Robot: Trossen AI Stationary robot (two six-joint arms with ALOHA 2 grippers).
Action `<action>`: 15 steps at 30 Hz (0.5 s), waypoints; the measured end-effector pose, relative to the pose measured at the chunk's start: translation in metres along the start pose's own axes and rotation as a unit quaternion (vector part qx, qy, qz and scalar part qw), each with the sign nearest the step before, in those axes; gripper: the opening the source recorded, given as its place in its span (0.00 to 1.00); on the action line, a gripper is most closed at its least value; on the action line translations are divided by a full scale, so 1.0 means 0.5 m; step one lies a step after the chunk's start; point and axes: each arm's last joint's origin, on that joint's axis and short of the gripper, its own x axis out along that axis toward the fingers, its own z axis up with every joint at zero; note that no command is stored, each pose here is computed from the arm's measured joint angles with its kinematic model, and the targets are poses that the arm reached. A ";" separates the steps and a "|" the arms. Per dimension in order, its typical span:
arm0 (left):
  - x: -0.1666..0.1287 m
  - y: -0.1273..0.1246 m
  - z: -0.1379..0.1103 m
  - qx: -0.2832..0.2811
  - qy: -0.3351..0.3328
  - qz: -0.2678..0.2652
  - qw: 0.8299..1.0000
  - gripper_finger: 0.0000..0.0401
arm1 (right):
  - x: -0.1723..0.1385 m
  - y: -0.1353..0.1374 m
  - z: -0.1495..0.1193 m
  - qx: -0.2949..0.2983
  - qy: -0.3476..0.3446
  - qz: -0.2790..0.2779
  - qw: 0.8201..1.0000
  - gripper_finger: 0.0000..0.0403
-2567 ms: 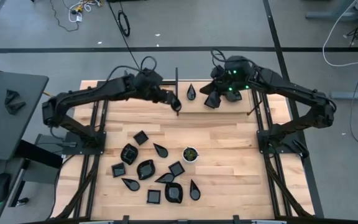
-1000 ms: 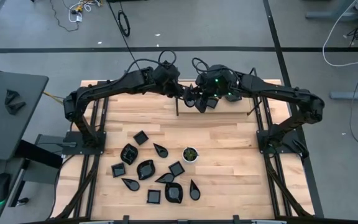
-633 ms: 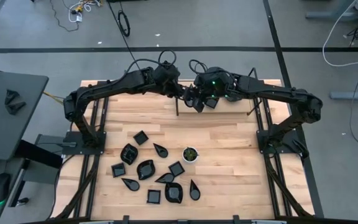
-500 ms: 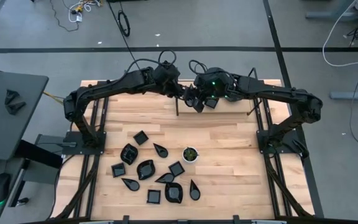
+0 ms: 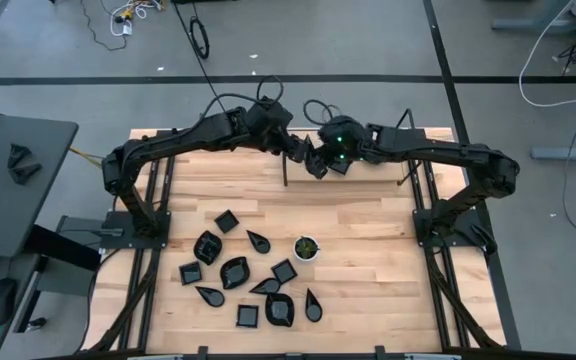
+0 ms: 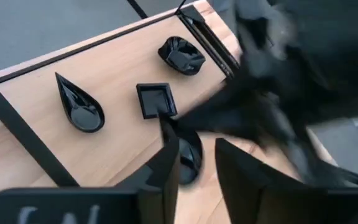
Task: Pick & Place Mini shaped plates
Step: Stack the drop shaped plate on top of the drop shaped plate on the shelf
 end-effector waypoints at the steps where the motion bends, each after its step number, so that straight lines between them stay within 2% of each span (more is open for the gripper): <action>1: -0.005 0.002 0.001 0.000 0.005 -0.003 1.000 0.30 | 0.009 -0.012 -0.008 0.015 0.006 -0.010 1.000 0.00; 4: -0.028 0.007 0.005 -0.003 0.013 -0.002 1.000 0.34 | 0.032 -0.047 -0.022 0.054 0.014 -0.032 0.998 0.00; 10: -0.094 0.020 -0.001 0.010 0.034 0.044 0.998 0.35 | 0.065 -0.115 0.003 0.114 -0.071 -0.035 0.990 0.00; 15: -0.136 0.029 -0.011 0.025 0.038 0.098 0.994 0.34 | 0.135 -0.159 -0.005 0.137 -0.047 -0.022 0.989 0.00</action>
